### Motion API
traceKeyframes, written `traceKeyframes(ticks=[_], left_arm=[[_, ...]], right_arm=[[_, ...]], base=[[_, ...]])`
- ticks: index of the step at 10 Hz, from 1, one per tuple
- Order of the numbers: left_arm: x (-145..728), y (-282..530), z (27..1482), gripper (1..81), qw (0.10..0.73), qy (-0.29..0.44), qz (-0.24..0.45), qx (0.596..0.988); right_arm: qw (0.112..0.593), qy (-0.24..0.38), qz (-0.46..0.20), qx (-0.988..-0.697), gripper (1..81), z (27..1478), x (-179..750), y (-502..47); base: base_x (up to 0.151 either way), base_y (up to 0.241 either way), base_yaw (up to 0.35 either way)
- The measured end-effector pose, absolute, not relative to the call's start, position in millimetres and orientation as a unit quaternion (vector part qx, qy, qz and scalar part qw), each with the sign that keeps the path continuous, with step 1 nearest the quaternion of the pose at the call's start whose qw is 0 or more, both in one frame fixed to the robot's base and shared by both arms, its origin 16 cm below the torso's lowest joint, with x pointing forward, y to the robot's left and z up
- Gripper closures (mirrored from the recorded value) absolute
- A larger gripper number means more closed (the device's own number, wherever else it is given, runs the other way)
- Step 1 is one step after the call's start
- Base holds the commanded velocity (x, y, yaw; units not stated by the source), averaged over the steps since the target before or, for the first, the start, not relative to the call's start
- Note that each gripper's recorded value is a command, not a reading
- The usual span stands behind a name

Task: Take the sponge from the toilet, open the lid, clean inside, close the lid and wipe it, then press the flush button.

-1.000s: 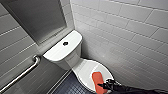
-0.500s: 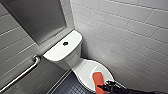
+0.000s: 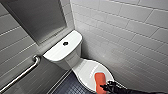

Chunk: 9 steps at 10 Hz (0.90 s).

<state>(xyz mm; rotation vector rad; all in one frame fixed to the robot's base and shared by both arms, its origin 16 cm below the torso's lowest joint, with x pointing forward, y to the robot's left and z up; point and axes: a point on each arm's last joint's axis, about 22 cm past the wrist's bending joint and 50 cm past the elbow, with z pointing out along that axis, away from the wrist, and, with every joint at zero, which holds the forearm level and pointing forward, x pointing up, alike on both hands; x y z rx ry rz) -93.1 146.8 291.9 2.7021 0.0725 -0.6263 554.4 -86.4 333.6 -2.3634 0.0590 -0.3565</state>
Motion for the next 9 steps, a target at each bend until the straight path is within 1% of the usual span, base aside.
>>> traceKeyframes(ticks=[2, 6, 8, 9], left_arm=[[-93.2, 143.4, 292.5, 1.0, 0.184, 0.027, -0.220, 0.958], [-83.1, 143.6, 287.7, 1.0, 0.184, 0.026, -0.211, 0.960], [-72.6, 143.0, 283.4, 1.0, 0.184, 0.031, -0.187, 0.964], [-61.3, 142.3, 279.1, 1.0, 0.185, 0.033, -0.171, 0.967]], right_arm=[[0.368, 0.017, -0.133, -0.920, 81.1, 345.2, 553.0, -108.6], [0.387, 0.008, -0.148, -0.910, 81.1, 396.0, 565.5, -146.9], [0.379, 0.019, -0.144, -0.914, 81.1, 409.2, 558.5, -181.6], [0.368, 0.030, -0.138, -0.919, 81.1, 407.0, 548.6, -203.8]], base=[[0.000, 0.000, 0.000], [0.000, 0.000, 0.000], [0.000, 0.000, 0.000], [0.000, 0.000, 0.000]])
